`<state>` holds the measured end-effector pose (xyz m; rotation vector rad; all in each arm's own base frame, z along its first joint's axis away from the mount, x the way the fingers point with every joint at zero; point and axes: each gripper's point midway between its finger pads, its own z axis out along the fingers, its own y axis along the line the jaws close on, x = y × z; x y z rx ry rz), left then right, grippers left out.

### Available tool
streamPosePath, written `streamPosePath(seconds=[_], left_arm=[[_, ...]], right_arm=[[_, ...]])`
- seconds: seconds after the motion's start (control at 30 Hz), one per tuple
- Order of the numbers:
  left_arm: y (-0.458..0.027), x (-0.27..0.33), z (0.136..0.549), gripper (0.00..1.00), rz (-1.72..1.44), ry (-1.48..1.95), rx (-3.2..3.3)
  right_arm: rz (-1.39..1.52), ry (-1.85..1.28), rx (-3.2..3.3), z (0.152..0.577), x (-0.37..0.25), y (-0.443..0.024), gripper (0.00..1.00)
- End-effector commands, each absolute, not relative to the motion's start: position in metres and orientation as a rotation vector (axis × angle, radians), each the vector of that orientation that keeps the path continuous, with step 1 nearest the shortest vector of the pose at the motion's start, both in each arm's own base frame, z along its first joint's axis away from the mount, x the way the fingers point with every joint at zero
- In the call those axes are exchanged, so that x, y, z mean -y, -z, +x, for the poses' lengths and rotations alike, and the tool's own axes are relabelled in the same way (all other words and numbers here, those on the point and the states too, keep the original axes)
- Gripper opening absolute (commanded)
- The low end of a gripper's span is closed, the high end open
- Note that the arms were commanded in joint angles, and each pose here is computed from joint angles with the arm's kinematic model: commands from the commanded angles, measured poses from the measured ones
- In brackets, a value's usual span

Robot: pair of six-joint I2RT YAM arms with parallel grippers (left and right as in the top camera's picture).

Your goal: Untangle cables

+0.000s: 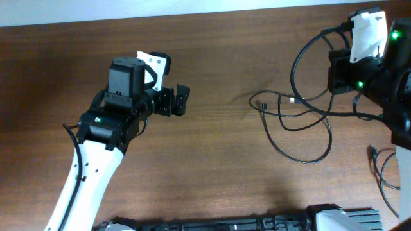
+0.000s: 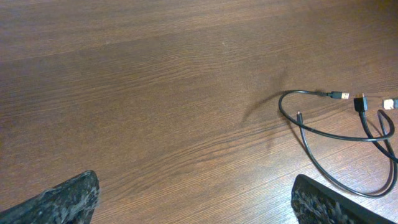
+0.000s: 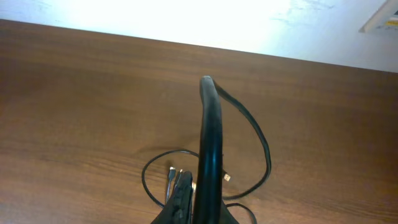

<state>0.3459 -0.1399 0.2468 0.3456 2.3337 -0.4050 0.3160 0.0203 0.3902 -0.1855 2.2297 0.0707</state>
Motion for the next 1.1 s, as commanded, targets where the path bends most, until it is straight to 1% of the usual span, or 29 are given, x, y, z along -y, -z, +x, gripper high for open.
streamPosePath(seconds=[0.0,0.1,0.23,0.33,0.43,0.47,0.63,0.77,0.9,0.97,1.07], left_arm=[[-0.252,0.14,0.346,0.99,0.349,0.416,-2.32],[-0.252,0.14,0.346,0.99,0.349,0.416,-2.32],[-0.252,0.141,0.346,0.99,0.348,0.419,-2.319],[-0.259,0.153,0.345,0.99,0.382,0.495,-2.287],[-0.252,0.169,0.34,0.99,0.461,0.599,-2.296],[-0.249,0.175,0.338,0.99,0.536,0.617,-2.286],[-0.202,0.227,0.312,0.99,1.229,0.748,-2.086],[-0.18,0.263,0.29,0.99,1.601,0.849,-1.77],[-0.159,0.289,0.289,0.99,1.819,0.749,-1.519],[-0.153,0.306,0.296,0.99,1.856,0.679,-1.427],[-0.15,0.331,0.298,1.0,1.87,0.66,-1.324]], right_arm=[[-0.245,-0.158,-2.179,0.307,-0.036,-0.403,0.04],[-0.299,-0.266,-2.162,0.303,-0.053,-0.406,0.04],[-0.315,-0.304,-2.168,0.299,-0.058,-0.405,0.04],[-0.313,-0.309,-2.202,0.289,-0.057,-0.399,0.04],[-0.325,-0.301,-2.191,0.285,-0.057,-0.402,0.04],[-0.326,-0.298,-2.18,0.285,-0.057,-0.404,0.04],[-0.33,-0.287,-2.125,0.283,-0.057,-0.417,0.04],[-0.358,-0.268,-2.107,0.277,-0.057,-0.42,0.04],[-0.359,-0.268,-2.102,0.276,-0.057,-0.421,0.04],[-0.358,-0.269,-2.107,0.275,-0.057,-0.42,0.04],[-0.358,-0.27,-2.112,0.275,-0.057,-0.419,0.04]])
